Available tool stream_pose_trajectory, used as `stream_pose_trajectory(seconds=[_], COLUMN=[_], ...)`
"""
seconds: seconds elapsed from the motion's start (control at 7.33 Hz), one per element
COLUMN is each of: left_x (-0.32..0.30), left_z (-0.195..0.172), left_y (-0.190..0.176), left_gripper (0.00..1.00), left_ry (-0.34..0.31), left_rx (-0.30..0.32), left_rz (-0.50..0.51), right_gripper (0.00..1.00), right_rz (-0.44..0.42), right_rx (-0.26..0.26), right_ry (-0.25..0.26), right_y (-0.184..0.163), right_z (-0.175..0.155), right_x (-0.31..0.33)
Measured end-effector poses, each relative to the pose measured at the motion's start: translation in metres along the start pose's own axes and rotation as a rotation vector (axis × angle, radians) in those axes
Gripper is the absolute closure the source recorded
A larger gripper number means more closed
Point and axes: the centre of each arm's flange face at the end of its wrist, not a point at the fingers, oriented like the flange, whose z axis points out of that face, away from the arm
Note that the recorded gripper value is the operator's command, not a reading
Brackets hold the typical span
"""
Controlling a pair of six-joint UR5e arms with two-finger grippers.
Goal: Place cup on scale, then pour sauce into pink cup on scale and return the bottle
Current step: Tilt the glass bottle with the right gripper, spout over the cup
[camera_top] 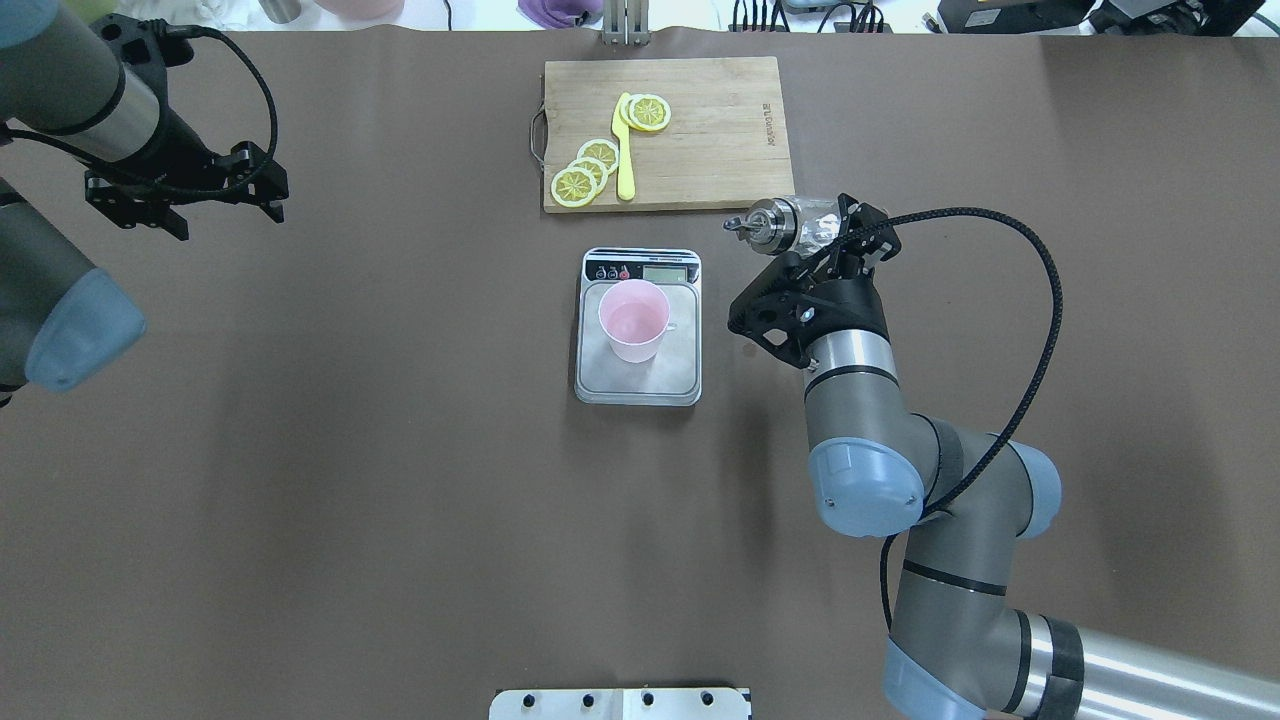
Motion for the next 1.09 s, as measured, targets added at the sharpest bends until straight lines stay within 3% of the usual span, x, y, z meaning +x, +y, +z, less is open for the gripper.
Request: stream_pose_trajectory(seconds=[0.27,1.09], left_x=[-0.006,-0.012], left_z=[0.002,0.008], left_y=[-0.002,-0.003], left_gripper=[0.02,0.02], left_ry=[-0.006,-0.017], left_rx=[-0.002,-0.008], left_rz=[0.004,-0.002], right_gripper=[1.00,1.00], right_rz=[-0.106,-0.241], right_rx=[-0.008,0.000], right_ry=[0.071,0.205], right_y=[0.006,-0.006], right_z=[-0.001,-0.010], right_x=[-0.017,-0.061])
